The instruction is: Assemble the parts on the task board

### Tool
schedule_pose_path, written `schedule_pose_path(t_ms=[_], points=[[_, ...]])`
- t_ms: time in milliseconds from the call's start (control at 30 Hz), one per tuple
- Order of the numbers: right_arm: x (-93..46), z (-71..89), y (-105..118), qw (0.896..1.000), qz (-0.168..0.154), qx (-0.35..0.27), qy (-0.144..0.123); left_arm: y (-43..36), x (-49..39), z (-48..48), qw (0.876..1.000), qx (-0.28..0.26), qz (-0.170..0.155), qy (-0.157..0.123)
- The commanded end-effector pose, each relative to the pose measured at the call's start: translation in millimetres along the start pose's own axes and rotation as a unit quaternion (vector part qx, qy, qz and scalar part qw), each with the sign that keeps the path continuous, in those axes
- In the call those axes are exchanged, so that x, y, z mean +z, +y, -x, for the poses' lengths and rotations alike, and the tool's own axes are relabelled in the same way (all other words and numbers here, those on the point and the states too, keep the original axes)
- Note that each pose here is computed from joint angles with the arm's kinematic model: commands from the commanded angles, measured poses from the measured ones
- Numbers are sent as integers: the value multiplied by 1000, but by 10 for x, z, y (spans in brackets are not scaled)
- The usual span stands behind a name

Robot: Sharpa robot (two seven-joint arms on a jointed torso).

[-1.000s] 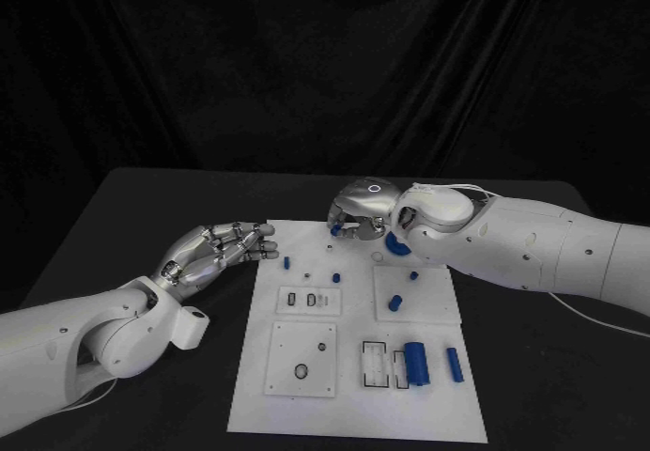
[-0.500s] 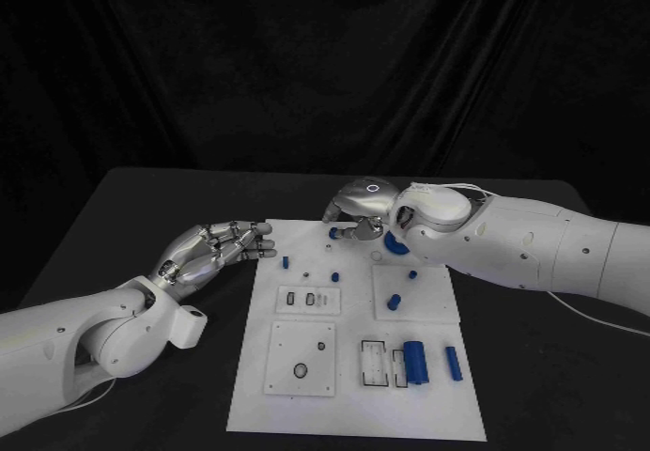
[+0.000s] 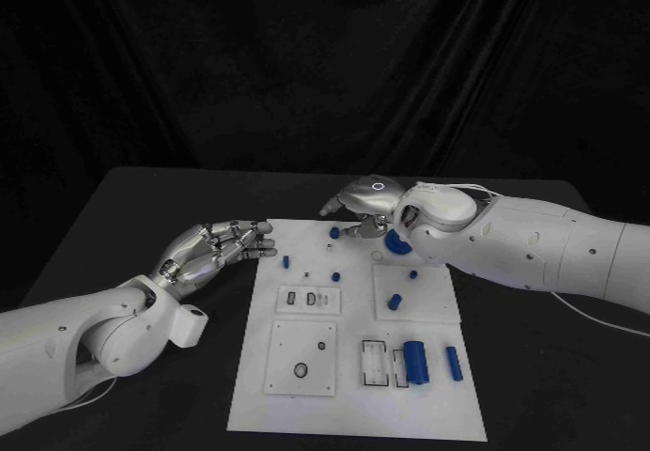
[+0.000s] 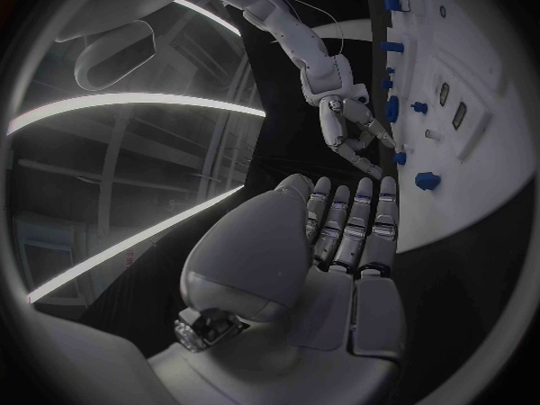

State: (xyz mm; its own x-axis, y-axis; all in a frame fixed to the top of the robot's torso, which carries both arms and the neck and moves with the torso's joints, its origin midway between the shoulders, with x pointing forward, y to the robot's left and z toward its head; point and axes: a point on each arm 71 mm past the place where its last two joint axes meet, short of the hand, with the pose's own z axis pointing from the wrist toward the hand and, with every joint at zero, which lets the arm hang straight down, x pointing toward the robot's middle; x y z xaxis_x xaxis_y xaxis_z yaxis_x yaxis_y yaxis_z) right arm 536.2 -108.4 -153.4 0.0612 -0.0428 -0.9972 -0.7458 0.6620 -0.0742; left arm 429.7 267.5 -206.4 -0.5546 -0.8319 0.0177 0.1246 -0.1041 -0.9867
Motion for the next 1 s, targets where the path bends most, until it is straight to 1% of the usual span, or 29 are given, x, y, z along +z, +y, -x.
schedule_pose_path(t_ms=[33, 100, 167, 233, 300, 333, 367, 400, 467, 600, 733, 900, 1000], points=[[-68, 105, -11, 998, 12, -7, -53, -147, -16, 0, 996, -7, -93, 2], [-147, 192, -40, 998, 15, -8, -68, -154, -30, 9, 996, -6, -94, 0], [-243, 278, -68, 997, 13, -8, -72, -162, -45, 16, 995, -5, -96, -1], [-343, 357, -96, 997, 7, -5, -72, -170, -57, 20, 995, -5, -97, -3], [-480, 447, -137, 998, -6, 6, -67, -179, -70, 26, 995, -3, -100, -5], [-526, 467, -150, 998, -10, 11, -65, -182, -74, 28, 995, -3, -101, -5], [-636, 504, -181, 998, -20, 25, -62, -189, -82, 35, 995, -1, -104, -7], [-711, 524, -206, 997, -27, 34, -60, -193, -88, 42, 994, 0, -106, -9], [-796, 540, -238, 997, -35, 43, -58, -199, -94, 50, 994, 4, -109, -11], [-1042, 557, -360, 995, -60, 57, -54, -213, -108, 67, 993, 17, -117, -14], [-1283, 512, -494, 993, -90, 65, -51, -224, -123, 85, 992, 25, -122, -17], [-1481, 419, -592, 990, -116, 71, -45, -227, -129, 100, 991, 31, -125, -19], [-1598, 321, -606, 989, -125, 74, -41, -225, -125, 103, 991, 32, -126, -20]])
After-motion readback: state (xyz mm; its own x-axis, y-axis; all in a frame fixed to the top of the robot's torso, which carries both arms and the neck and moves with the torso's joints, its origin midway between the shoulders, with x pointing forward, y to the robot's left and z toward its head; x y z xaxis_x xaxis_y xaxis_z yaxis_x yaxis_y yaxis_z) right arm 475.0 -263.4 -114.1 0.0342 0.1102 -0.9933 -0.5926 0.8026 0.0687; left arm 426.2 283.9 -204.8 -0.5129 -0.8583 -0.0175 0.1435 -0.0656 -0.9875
